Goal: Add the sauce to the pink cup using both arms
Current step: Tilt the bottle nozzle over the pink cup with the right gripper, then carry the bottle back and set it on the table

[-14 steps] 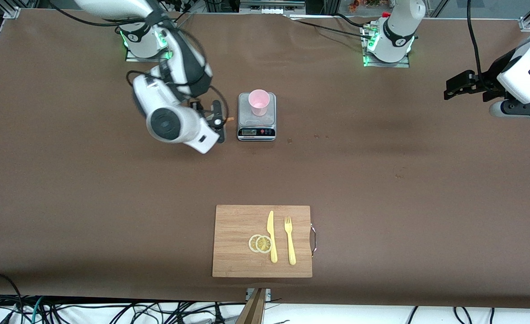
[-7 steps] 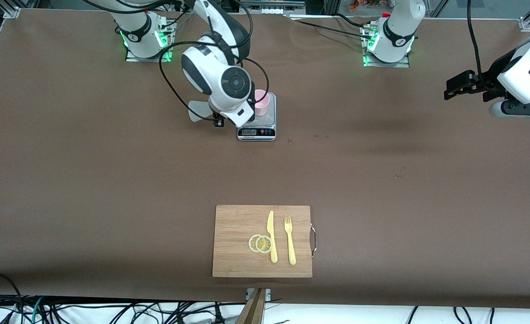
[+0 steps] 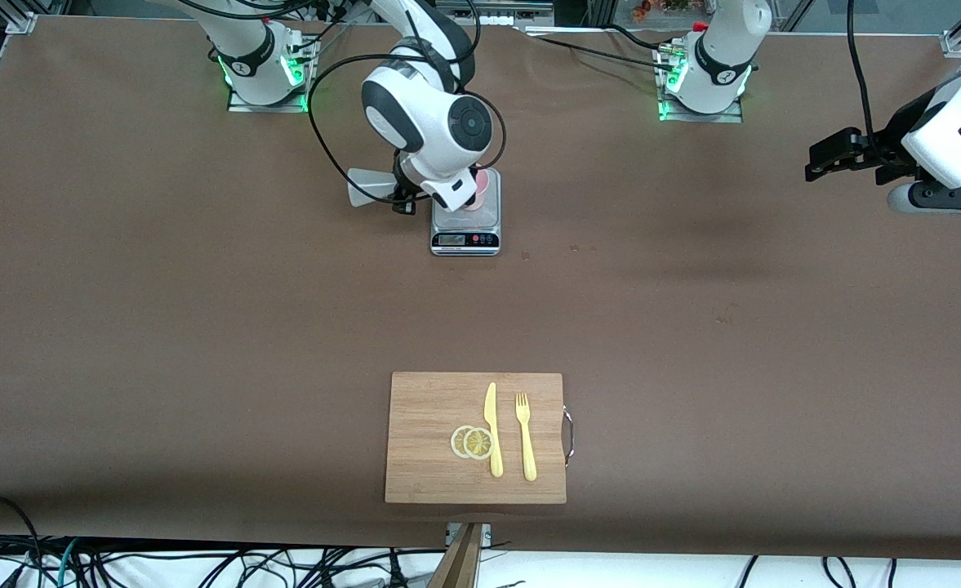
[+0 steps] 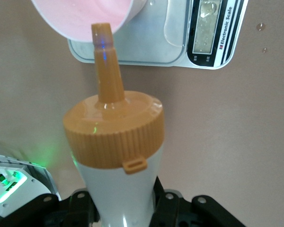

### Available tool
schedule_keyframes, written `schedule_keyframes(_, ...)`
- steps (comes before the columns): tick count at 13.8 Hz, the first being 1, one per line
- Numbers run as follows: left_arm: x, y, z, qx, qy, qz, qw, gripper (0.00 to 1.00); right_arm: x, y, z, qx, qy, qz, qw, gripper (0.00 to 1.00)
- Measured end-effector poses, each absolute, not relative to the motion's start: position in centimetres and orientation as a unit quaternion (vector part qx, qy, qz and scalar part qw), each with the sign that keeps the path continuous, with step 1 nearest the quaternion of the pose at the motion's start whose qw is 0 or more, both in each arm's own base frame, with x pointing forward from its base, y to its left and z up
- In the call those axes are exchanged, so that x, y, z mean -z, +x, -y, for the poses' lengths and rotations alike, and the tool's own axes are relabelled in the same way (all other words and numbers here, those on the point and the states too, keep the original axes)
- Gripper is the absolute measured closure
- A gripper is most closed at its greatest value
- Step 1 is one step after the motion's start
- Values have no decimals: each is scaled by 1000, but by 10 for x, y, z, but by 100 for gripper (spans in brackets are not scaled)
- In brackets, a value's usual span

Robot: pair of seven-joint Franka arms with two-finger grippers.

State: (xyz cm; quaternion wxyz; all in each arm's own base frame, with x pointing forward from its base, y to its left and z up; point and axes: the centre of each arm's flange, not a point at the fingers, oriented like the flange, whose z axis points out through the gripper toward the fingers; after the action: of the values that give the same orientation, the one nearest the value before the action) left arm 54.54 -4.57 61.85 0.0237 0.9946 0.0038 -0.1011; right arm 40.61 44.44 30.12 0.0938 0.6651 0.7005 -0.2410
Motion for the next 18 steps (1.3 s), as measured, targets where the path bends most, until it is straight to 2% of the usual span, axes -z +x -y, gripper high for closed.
schedule_keyframes(6,-618,545,46,101,995,-4,24,0,-290,387,-455,256,643,-707,142,63)
schedule_keyframes(12,-618,545,46,101,995,-4,24,0,-299,392,-459,248,642,-709,152,63)
schedule_keyframes(15,-618,545,46,101,995,-4,24,0,-303,405,-453,245,659,-701,120,63)
schedule_keyframes(18,-618,545,46,101,995,-4,24,0,-306,441,-433,222,673,-705,32,63)
